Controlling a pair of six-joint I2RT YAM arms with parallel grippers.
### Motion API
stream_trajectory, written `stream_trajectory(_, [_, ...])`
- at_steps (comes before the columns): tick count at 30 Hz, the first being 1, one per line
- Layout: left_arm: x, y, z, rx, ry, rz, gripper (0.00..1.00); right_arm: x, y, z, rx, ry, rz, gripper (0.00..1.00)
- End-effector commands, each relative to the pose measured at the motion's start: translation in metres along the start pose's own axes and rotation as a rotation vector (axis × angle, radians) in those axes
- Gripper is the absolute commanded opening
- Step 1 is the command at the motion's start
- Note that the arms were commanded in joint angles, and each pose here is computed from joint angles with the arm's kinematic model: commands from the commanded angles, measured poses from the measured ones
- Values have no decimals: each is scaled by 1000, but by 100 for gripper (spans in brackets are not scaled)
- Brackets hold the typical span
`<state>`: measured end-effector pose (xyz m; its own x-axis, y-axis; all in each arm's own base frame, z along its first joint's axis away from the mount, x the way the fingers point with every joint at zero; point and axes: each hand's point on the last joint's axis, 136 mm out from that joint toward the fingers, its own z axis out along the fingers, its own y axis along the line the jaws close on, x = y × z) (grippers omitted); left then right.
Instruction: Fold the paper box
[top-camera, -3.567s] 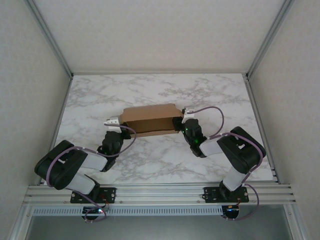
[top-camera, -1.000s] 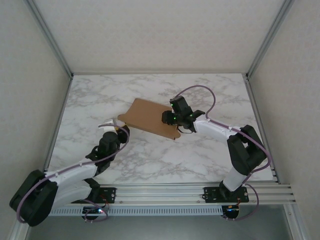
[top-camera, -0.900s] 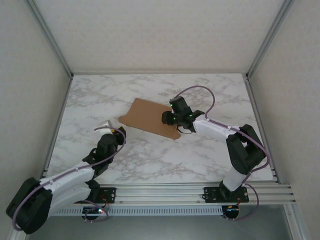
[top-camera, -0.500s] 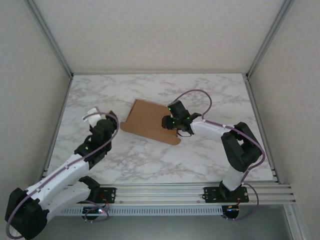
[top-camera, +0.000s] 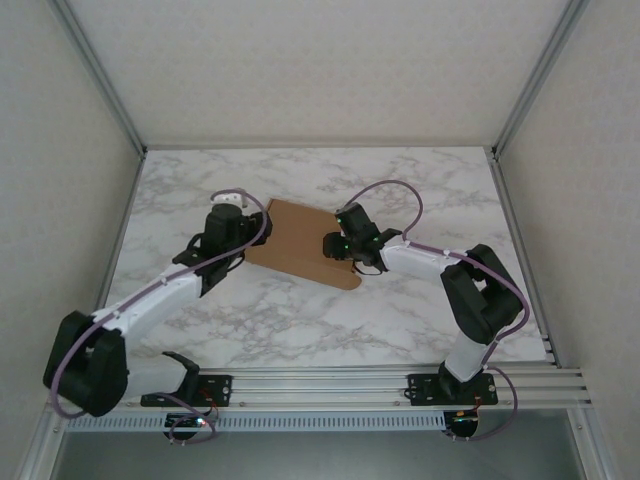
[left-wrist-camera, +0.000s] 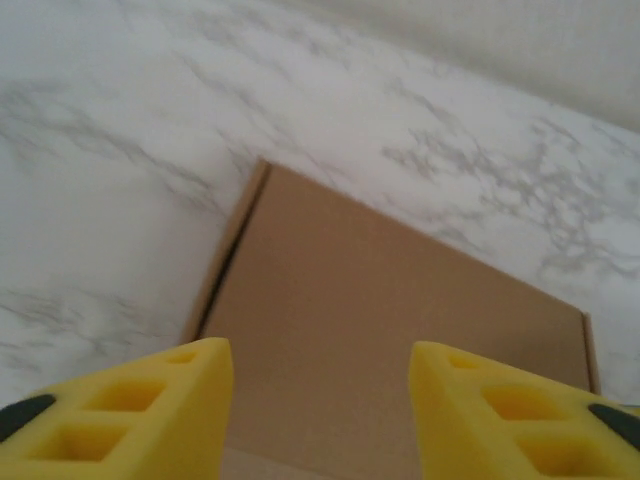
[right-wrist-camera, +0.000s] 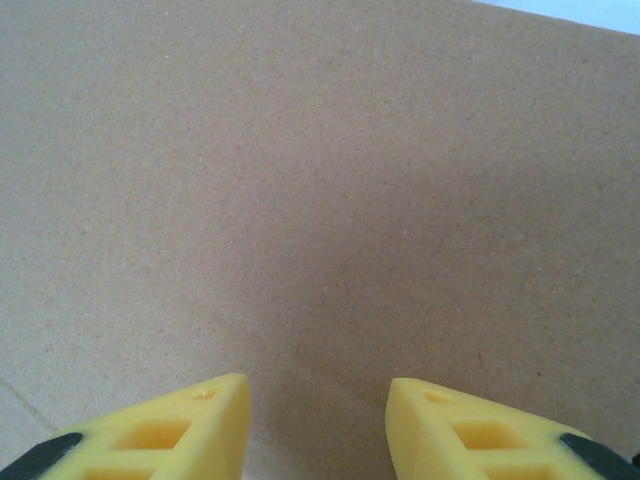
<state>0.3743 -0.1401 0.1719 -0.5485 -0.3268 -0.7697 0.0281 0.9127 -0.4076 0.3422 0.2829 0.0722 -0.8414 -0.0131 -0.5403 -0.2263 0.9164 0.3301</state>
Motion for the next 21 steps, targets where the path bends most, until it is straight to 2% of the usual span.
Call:
stream_trajectory(1, [7, -18, 18, 137, 67, -46, 36, 44, -29, 11, 104, 125, -33, 43])
stream_trajectory(5, [27, -4, 42, 144, 129, -114, 26, 43, -28, 8, 95, 110, -41, 44])
stream_trajectory(9, [42, 17, 59, 103, 162, -189, 8, 41, -28, 7, 92, 102, -42, 44])
stream_trajectory(14, [74, 35, 69, 56, 210, -277, 7, 41, -27, 7, 89, 109, -40, 44])
stream_trajectory(18, [101, 61, 69, -41, 240, -327, 5, 42, -28, 7, 84, 120, -35, 45])
stream_trajectory(21, [105, 68, 70, -82, 251, -341, 5, 39, -29, 6, 83, 121, -32, 45])
